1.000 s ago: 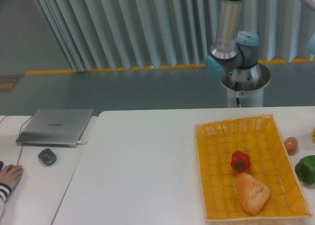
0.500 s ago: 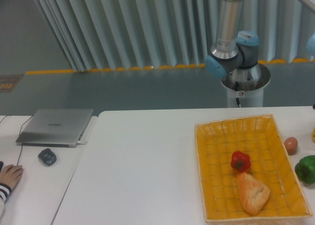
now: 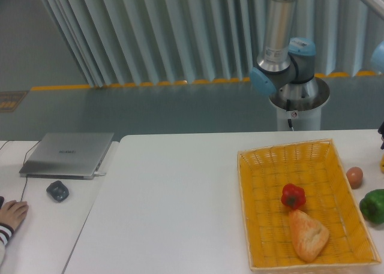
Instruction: Place the yellow pepper in a basket
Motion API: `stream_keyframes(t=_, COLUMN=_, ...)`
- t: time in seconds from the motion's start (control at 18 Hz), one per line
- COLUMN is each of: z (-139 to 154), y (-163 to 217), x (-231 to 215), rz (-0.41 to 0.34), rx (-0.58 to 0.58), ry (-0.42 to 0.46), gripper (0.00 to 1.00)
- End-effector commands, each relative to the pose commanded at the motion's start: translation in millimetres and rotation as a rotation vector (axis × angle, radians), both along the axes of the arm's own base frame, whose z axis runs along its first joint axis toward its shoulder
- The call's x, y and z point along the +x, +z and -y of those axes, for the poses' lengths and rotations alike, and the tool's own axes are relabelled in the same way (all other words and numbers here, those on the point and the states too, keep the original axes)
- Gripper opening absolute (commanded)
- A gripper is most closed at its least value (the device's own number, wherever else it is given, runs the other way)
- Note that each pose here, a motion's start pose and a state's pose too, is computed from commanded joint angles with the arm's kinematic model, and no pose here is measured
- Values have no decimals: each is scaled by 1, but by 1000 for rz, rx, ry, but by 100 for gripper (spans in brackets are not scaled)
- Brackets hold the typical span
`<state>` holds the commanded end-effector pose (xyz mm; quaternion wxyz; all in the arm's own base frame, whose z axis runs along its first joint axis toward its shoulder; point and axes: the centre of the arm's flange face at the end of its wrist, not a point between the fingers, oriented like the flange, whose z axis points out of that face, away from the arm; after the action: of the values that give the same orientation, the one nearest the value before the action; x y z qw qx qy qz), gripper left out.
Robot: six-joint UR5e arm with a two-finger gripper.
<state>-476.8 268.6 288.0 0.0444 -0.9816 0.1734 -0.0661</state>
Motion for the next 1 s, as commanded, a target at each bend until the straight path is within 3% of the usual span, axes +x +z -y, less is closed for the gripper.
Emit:
stream_keyframes(t=0.67, z=-3, y=-7, x=0, rz=-7, rx=4, ry=-9, gripper=100)
stream_keyframes(t=0.94, z=-3, y=-5, x=-2, rz=-22, rx=8, ry=-7, gripper=44)
stream_keyframes(t=1.0, z=-3, y=-5, x=-3, rz=-25, rx=8, ry=-7, gripper=40)
